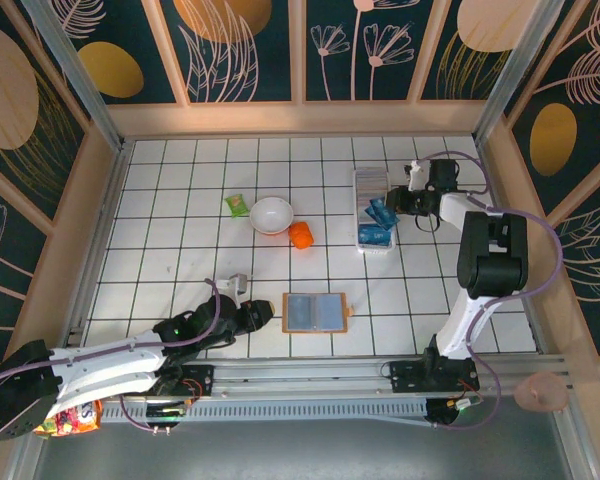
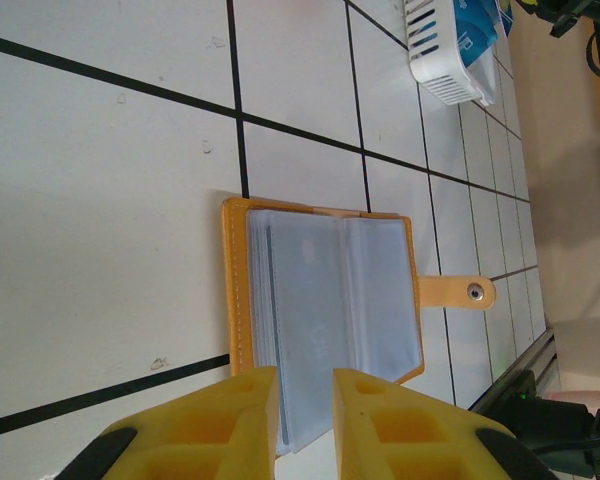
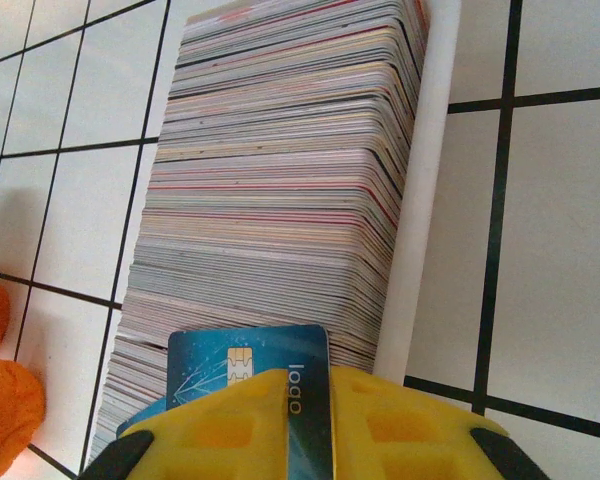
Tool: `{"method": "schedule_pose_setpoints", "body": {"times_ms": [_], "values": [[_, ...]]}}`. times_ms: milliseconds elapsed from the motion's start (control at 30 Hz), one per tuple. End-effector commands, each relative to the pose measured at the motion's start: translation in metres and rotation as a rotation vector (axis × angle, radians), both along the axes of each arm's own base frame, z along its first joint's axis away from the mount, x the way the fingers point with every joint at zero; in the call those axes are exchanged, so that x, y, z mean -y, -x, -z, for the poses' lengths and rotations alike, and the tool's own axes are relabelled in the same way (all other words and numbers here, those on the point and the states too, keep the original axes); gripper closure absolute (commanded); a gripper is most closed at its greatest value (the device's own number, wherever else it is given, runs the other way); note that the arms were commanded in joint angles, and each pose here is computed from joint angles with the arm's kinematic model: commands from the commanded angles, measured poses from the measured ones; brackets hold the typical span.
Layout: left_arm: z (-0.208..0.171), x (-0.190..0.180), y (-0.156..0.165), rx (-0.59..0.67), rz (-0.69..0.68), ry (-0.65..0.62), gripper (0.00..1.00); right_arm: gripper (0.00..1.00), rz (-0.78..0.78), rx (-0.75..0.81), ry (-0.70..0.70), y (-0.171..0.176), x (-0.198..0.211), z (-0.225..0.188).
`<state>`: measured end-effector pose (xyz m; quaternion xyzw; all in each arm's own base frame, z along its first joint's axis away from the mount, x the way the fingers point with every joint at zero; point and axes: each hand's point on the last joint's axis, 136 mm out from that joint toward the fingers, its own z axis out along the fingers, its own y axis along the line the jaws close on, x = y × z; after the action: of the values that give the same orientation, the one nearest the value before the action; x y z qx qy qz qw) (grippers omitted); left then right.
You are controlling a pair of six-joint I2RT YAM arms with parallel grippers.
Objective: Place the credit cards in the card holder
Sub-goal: Pick up the credit card from the storage box.
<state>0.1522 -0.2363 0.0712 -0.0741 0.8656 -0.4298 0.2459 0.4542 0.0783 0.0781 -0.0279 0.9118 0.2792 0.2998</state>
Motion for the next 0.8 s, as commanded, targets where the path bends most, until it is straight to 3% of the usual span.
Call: {"method": "schedule_pose_setpoints", "body": {"times_ms": [0,567,700,767], "values": [[-0.012,0.007,-0.001,0.008,0.003,0.046,0.79,0.86,0.005,-0.008,-0.039,0.009,-0.003,-0.01],[-0.014,0.009,0.0,0.012,0.015,0.055,0.8,0.89,0.017,0.007,-0.074,0.015,-0.009,-0.032],[-0.014,0.009,0.0,0.011,0.015,0.058,0.8,1.0,-0.002,0.02,-0.095,0.018,-0.014,-0.042],[-0.014,0.009,0.0,0.012,0.014,0.057,0.8,1.0,-0.023,0.024,-0.113,0.021,-0.019,-0.048]]}}
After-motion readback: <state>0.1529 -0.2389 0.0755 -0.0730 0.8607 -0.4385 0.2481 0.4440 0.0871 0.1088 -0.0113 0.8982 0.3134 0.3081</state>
